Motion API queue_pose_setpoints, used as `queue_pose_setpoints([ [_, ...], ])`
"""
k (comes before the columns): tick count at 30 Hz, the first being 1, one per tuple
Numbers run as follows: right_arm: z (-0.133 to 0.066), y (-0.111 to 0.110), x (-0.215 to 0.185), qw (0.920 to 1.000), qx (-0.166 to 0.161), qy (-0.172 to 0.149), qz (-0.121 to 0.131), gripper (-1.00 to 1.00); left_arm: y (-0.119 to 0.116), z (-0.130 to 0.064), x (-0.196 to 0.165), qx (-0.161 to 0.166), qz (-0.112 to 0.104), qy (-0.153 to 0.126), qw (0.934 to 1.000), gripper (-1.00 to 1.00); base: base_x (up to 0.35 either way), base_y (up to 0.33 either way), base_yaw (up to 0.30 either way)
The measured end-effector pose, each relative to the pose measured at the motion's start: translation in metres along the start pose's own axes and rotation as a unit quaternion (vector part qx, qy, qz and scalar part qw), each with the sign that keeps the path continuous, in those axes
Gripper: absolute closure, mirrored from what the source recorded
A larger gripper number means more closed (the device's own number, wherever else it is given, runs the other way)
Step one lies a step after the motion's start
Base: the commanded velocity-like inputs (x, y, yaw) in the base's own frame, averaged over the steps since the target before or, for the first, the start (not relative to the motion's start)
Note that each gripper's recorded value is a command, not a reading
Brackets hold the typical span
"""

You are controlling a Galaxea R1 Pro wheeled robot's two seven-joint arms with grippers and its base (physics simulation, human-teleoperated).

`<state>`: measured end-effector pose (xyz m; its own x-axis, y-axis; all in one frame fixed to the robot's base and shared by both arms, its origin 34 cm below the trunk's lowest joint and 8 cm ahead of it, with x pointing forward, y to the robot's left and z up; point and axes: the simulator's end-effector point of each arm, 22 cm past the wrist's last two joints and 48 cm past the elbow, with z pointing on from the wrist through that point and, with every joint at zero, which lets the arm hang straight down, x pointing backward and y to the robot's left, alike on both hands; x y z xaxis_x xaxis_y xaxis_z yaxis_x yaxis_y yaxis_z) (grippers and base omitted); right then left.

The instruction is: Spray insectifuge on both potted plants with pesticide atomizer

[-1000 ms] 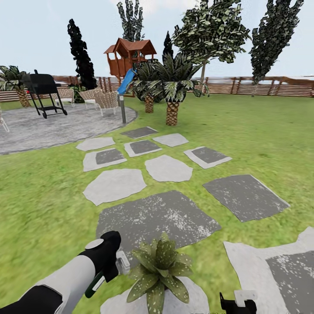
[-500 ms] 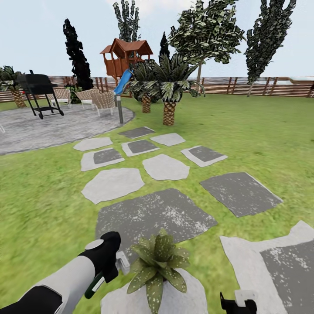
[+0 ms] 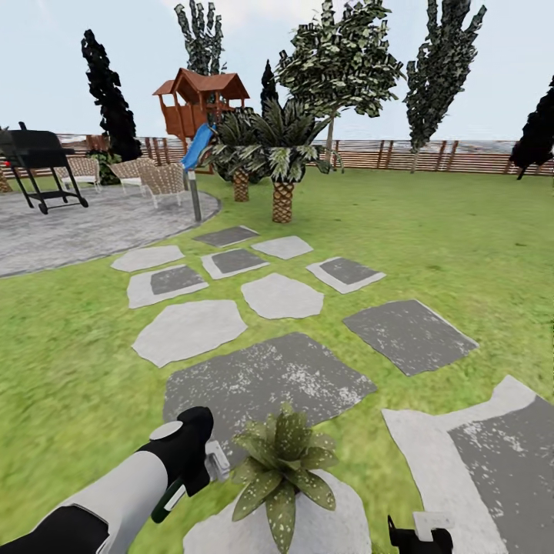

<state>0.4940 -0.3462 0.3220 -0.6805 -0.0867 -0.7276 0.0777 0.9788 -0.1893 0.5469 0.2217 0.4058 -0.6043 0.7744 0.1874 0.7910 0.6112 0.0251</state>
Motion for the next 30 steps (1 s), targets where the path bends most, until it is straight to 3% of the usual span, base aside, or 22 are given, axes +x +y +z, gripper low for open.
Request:
queue_pose_setpoints([
  [7, 0.0, 0.0, 0.0, 1.0, 0.0, 0.0, 0.0, -1.0, -0.001, 0.0, -0.001, 0.001, -0.001, -0.001, 1.0, 1.0, -0.101, 0.13, -0.027],
  [16, 0.0, 0.0, 0.0, 1.0, 0.0, 0.0, 0.0, -1.0, -0.001, 0.0, -0.001, 0.003, -0.004, -0.002, 1.0, 1.0, -0.086, 0.31, -0.253],
  [23, 0.0, 0.0, 0.0, 1.0, 0.0, 0.0, 0.0, -1.0, -0.003, -0.001, -0.004, 0.02, -0.024, -0.016, 0.9994, 1.0, 0.037, 0.336, -0.265],
  [30, 0.0, 0.0, 0.0, 1.0, 0.0, 0.0, 0.0, -1.0, -0.004, -0.002, -0.013, 0.02, 0.002, -0.037, 0.9991, 1.0, 0.177, 0.307, -0.265],
])
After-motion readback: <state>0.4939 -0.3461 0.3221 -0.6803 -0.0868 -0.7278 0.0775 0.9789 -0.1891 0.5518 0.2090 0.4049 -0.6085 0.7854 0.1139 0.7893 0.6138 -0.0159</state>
